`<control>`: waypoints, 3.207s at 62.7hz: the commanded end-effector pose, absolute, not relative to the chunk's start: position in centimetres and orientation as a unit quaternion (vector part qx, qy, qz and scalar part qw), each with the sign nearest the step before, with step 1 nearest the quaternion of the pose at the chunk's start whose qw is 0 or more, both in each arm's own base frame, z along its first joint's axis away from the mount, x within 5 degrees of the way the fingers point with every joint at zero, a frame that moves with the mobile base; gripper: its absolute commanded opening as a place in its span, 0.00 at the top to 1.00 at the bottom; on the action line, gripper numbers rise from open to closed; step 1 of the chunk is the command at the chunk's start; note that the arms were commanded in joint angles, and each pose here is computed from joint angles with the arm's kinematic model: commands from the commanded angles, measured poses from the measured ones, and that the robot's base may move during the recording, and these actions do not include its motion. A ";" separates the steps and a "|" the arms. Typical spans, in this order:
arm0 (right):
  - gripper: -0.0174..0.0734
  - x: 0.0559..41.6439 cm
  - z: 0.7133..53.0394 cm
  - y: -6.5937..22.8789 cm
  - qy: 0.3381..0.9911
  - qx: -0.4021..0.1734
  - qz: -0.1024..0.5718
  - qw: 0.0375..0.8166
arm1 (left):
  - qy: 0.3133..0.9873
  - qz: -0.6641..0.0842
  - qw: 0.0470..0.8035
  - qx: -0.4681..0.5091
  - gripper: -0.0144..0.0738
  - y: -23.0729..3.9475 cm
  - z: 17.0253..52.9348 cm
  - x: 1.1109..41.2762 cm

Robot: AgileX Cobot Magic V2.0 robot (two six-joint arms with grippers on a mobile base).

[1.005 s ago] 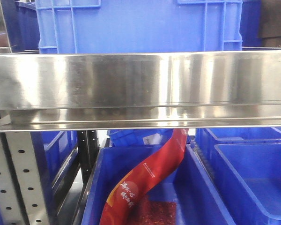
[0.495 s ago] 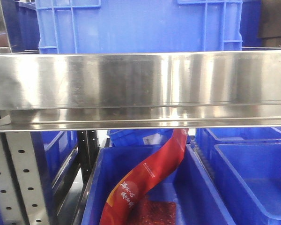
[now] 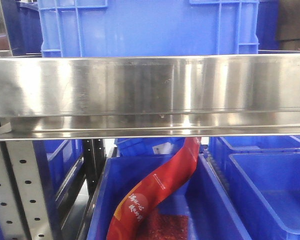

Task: Grab PVC pipe and place in blue bin

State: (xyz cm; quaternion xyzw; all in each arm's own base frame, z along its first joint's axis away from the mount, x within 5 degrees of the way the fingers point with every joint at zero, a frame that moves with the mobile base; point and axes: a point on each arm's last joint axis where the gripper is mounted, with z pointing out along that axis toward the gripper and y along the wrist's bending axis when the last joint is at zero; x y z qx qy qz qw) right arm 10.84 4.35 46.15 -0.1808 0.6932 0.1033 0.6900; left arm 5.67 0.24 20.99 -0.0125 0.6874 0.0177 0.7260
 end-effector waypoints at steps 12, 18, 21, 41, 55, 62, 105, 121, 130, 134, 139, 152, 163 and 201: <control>0.98 10.7 46.4 4.2 0.684 -0.178 0.097 0.701 | 0.683 0.016 0.730 -0.016 0.96 0.3 21.1 5.6; 0.98 10.7 46.4 4.2 0.684 -0.178 0.097 0.701 | 0.683 0.016 0.730 -0.016 0.96 0.3 21.1 5.6; 0.98 10.8 46.3 4.2 0.685 -0.178 0.097 0.700 | 0.683 0.016 0.730 -0.016 0.96 0.3 21.1 5.6; 0.98 11.6 43.6 3.6 0.706 -0.184 0.039 0.683 | 0.683 0.016 0.730 -0.016 0.96 0.3 21.1 5.6; 0.98 9.1 42.2 2.8 0.694 -0.185 0.030 0.696 | 0.683 0.016 0.730 -0.016 0.96 0.3 21.1 5.6; 0.98 7.3 41.6 2.4 0.682 -0.182 0.030 0.708 | 0.683 0.016 0.730 -0.016 0.96 0.3 21.1 5.6; 0.98 5.1 41.4 1.8 0.661 -0.175 0.038 0.729 | 0.683 0.016 0.730 -0.016 0.96 0.3 21.1 5.6; 0.98 5.2 41.2 2.0 0.663 -0.170 0.053 0.727 | 0.683 0.016 0.730 -0.016 0.96 0.3 21.1 5.6; 0.98 5.9 40.0 2.0 0.652 -0.162 0.051 0.739 | 0.683 0.016 0.730 -0.016 0.96 0.3 21.1 5.6; 0.98 6.2 39.2 2.0 0.642 -0.154 0.050 0.749 | 0.683 0.016 0.730 -0.016 0.96 0.3 21.1 5.6; 0.98 6.5 38.1 2.0 0.628 -0.144 0.050 0.763 | 0.683 0.016 0.730 -0.016 0.96 0.3 21.1 5.6; 0.98 6.2 35.6 1.7 0.594 -0.120 0.052 0.794 | 0.683 0.016 0.730 -0.016 0.96 0.3 21.1 5.6; 0.98 6.0 33.3 1.5 0.586 -0.103 0.061 0.801 | 0.683 0.016 0.730 -0.016 0.96 0.3 21.1 5.6; 0.98 6.5 29.6 0.3 0.574 -0.021 0.029 0.818 | 0.683 0.016 0.730 -0.016 0.96 0.3 21.1 5.6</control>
